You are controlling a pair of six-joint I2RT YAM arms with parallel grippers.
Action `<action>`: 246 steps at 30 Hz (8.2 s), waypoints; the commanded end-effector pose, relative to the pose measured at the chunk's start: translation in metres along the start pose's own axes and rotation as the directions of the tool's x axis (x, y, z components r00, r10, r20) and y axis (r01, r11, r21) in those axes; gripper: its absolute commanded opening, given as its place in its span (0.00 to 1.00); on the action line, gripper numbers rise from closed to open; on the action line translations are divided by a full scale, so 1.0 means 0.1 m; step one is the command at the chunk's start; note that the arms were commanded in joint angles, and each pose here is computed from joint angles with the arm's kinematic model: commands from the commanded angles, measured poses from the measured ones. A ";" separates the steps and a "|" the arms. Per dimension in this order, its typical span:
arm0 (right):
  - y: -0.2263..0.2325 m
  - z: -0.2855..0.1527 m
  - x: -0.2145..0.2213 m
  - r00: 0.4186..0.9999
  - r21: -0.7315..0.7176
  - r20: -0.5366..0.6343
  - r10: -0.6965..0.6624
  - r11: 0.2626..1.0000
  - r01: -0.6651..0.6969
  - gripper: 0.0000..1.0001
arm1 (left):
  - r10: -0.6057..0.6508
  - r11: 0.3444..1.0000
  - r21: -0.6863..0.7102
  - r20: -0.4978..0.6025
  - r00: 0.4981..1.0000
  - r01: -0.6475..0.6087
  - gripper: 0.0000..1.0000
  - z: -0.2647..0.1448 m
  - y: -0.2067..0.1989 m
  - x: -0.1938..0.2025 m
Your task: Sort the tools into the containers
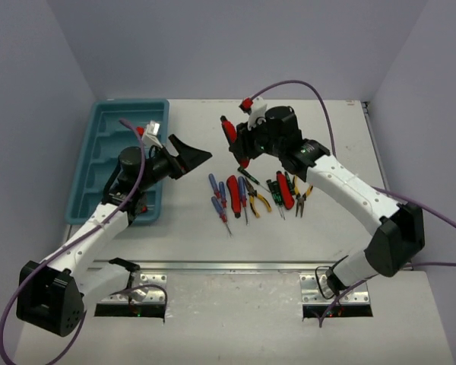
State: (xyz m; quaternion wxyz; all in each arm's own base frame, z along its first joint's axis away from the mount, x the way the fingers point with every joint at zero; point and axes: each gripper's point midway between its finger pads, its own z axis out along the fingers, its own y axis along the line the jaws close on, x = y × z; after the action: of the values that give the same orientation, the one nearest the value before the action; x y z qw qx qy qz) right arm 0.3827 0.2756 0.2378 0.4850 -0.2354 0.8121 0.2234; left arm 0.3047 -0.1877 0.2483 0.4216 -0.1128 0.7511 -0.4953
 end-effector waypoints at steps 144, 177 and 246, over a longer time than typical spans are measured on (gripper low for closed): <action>-0.43 -0.57 1.50 0.876 0.330 -0.448 0.176 0.944 -0.020 0.00 | 0.010 0.999 -0.049 0.131 0.991 -0.004 1.00 -0.28 -0.01 -0.17; 0.76 -0.50 0.61 0.977 -0.082 -0.167 0.133 0.986 -0.149 0.98 | 0.012 0.943 -0.331 0.127 0.992 0.031 0.00 0.48 -0.02 0.32; 0.09 0.75 2.01 0.794 0.431 -0.506 0.337 0.896 -0.106 0.53 | 0.268 0.774 -0.633 0.353 0.896 0.018 1.00 -1.66 1.13 -0.89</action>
State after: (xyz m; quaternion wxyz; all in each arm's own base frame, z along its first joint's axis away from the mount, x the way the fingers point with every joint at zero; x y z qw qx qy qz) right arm 0.3299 0.2905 0.0125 0.1967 -0.1102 0.9728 0.0530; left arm 0.2580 0.0318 0.2196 0.5296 -0.3316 0.7657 -0.1526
